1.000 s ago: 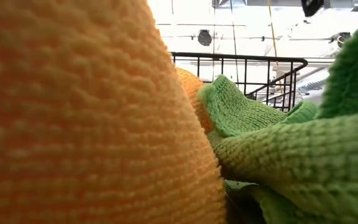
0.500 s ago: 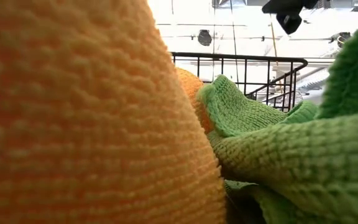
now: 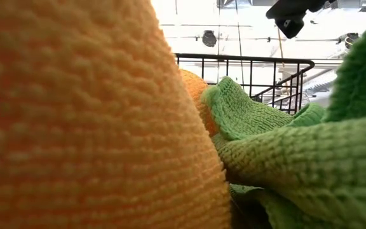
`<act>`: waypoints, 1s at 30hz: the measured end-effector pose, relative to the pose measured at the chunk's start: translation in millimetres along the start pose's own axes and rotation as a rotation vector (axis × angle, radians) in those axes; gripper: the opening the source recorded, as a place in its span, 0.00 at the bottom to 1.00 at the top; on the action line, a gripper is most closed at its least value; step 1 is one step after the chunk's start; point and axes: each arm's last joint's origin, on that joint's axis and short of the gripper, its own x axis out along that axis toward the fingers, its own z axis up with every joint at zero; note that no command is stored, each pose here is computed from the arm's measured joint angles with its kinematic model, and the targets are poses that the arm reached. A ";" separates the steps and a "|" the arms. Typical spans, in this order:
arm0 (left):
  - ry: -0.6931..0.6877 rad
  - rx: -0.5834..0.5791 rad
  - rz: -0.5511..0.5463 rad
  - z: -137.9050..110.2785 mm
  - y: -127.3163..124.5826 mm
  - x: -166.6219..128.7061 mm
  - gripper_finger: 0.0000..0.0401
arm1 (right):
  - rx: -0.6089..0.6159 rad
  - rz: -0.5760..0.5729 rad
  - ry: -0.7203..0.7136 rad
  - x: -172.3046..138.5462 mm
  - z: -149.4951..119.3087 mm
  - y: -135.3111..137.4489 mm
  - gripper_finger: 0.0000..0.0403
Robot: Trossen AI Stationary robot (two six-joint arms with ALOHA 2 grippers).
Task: Sort microfiber towel by color & place in baskets
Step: Put the left yellow microfiber cloth into the white bin
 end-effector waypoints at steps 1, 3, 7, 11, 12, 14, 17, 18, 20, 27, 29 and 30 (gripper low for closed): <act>0.036 0.017 0.008 -2.8 0.9 2.9 0.44 | -0.007 0.007 0.001 0.0 -0.3 1.4 0.00; 0.108 0.041 0.015 -7.6 3.8 9.3 0.47 | -0.024 0.017 0.004 0.0 -0.9 3.6 0.00; 0.232 0.095 -0.002 -15.0 10.9 23.0 0.54 | -0.057 0.033 0.025 -0.2 -3.4 7.5 0.00; 0.300 0.156 -0.062 -22.2 13.7 40.4 0.60 | -0.081 0.046 0.047 -0.5 -6.2 10.4 0.00; 0.317 0.157 -0.084 -23.6 13.6 45.4 0.61 | -0.084 0.047 0.057 -0.5 -7.2 10.9 0.00; 0.350 0.153 -0.118 -25.7 13.9 55.7 0.61 | -0.089 0.052 0.069 -0.7 -8.5 12.2 0.00; 0.411 0.177 -0.108 -29.4 17.4 72.2 0.61 | -0.100 0.060 0.087 -1.0 -10.7 14.1 0.00; 0.436 0.188 -0.106 -31.3 19.3 78.0 0.61 | -0.103 0.063 0.092 -1.1 -11.3 14.7 0.00; 0.484 0.189 -0.124 -35.3 23.3 88.9 0.61 | -0.108 0.069 0.100 -1.2 -12.4 16.2 0.00; 0.571 0.220 -0.083 -44.3 28.1 110.8 0.61 | -0.104 0.107 0.119 -2.3 -15.7 24.9 0.00; 0.577 0.218 -0.078 -45.3 27.3 114.6 0.61 | -0.113 0.108 0.118 -2.7 -16.3 27.2 0.00; 0.574 0.218 -0.085 -45.3 26.5 116.6 0.61 | -0.118 0.100 0.116 -2.8 -16.6 28.1 0.00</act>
